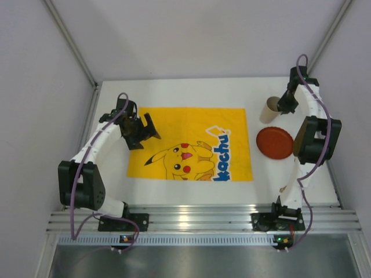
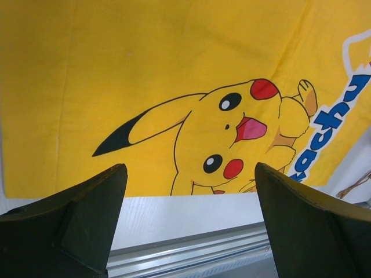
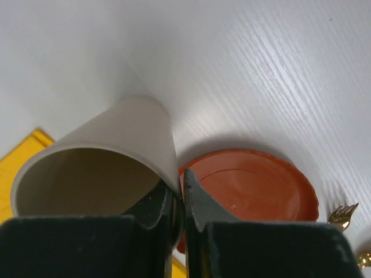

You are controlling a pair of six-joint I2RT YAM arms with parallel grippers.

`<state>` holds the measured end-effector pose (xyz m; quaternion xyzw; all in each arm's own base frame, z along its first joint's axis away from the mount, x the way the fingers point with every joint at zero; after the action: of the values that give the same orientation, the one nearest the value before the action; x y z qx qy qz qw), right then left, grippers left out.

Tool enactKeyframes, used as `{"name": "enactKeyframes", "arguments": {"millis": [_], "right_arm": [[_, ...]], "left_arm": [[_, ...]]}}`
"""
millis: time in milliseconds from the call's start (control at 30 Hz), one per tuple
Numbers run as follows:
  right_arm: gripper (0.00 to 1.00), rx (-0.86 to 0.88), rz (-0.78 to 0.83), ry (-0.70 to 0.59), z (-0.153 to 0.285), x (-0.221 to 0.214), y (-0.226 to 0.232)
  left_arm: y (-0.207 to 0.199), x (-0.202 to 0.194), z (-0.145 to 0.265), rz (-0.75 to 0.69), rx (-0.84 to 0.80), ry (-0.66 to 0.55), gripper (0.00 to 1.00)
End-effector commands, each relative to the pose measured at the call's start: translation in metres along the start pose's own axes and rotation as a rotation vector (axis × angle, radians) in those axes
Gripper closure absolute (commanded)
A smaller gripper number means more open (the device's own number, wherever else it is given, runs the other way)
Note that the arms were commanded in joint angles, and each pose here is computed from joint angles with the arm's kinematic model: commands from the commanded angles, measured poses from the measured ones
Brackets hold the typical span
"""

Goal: Set the dinner table for one person

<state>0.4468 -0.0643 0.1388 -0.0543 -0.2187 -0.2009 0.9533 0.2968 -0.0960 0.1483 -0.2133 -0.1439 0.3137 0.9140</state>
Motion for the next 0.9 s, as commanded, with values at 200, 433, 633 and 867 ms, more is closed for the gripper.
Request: {"name": "enactKeyframes", "arguments": {"millis": [200,433,633,867], "right_arm": [[1.00,-0.030,0.086,-0.122,0.054,0.036,0.016],[1.00,0.146,0.267,-0.145,0.117,-0.007,0.115],[1.00,0.161,0.334,-0.053,0.090,-0.054,0.162],[1.00,0.117,0.341,-0.075,0.064,-0.049,0.174]], "left_arm": [[-0.019,0.014,-0.003,-0.032,-0.054,-0.004,0.03],[-0.015,0.009,-0.013,-0.004,-0.060,0.021,0.04],[-0.016,0.006,-0.013,-0.009,-0.073,0.036,0.04],[-0.017,0.007,-0.005,-0.045,-0.073,0.021,0.03]]}}
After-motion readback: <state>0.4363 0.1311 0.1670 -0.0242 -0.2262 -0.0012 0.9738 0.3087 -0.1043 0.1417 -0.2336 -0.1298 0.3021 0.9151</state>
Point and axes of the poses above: each gripper's point midway between its finger pads, its own z axis back along the fingers, its own y axis along the line the jaws close on, x = y × z, the point moved 3 cm from there along z, back along the fingers, and after that the axes turned 15 degrees about z, right-handed, at the moved point
